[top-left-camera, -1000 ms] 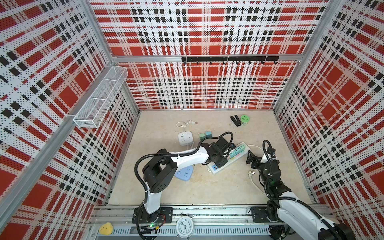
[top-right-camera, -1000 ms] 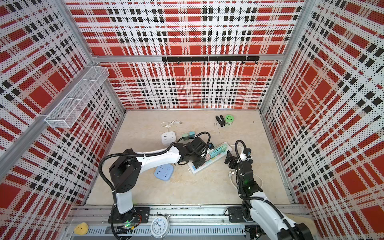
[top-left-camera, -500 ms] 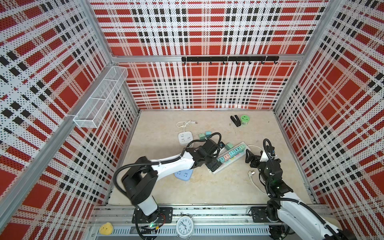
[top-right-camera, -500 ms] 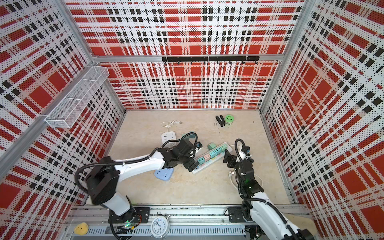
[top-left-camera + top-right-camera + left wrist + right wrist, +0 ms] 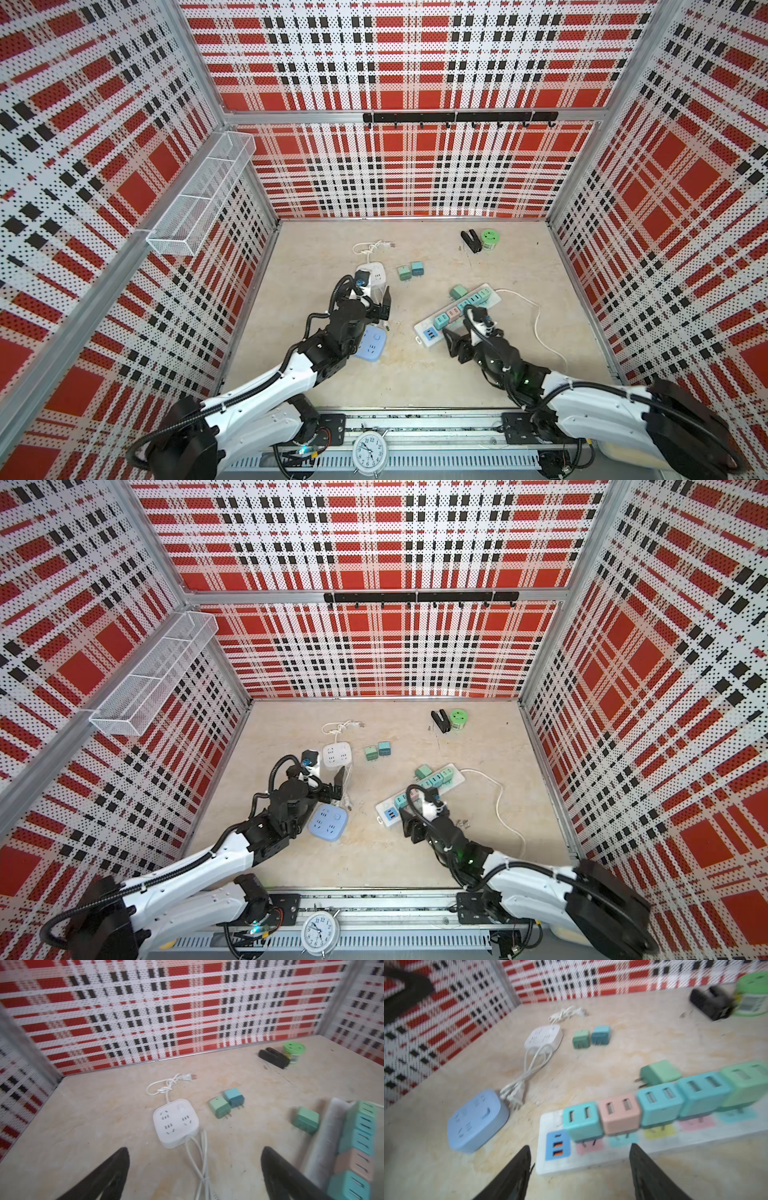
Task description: Insert the plug
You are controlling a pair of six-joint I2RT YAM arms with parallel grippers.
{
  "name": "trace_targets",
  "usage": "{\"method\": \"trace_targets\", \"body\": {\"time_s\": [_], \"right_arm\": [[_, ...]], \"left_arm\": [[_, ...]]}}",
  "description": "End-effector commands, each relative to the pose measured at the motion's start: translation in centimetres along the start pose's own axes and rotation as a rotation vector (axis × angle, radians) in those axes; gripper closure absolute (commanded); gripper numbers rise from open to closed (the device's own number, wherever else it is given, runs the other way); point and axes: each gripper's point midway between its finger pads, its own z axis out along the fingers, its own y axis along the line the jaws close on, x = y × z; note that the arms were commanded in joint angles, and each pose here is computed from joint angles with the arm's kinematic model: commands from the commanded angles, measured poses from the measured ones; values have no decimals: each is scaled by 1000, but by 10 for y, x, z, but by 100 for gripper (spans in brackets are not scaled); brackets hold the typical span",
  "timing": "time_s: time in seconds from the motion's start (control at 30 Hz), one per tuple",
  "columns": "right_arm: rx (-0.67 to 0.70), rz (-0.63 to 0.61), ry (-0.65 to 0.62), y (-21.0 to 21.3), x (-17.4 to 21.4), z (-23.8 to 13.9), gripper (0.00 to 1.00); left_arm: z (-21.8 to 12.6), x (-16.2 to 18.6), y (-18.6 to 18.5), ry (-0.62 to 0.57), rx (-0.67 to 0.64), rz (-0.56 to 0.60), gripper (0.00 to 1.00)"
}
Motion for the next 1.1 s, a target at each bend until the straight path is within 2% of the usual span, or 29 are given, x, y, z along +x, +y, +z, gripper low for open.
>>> {"method": "trace_targets", "body": {"time_s": [0.0, 0.13, 0.27, 0.5, 0.7, 0.93, 1.07], "right_arm": [[-15, 79, -83, 19, -16, 8, 28], [-45, 89, -21, 33, 11, 14, 34], [-47, 56, 30, 47, 32, 15, 34], [1, 33, 104, 40, 55, 22, 32], [17, 18, 129, 46, 57, 45, 27], [43, 120, 112, 15, 47, 75, 29], [79, 103, 132, 4, 43, 91, 28]], "left_arm": [[-1, -17, 22, -67, -114, -135, 1], [4, -12, 27, -34, -169, -134, 1], [7, -12, 29, -15, -188, -124, 1], [2, -13, 32, -21, -188, -135, 1], [2, -15, 29, -20, -175, -133, 1], [0, -17, 26, -25, -147, -138, 1], [-1, -18, 28, -29, -149, -141, 1]]}}
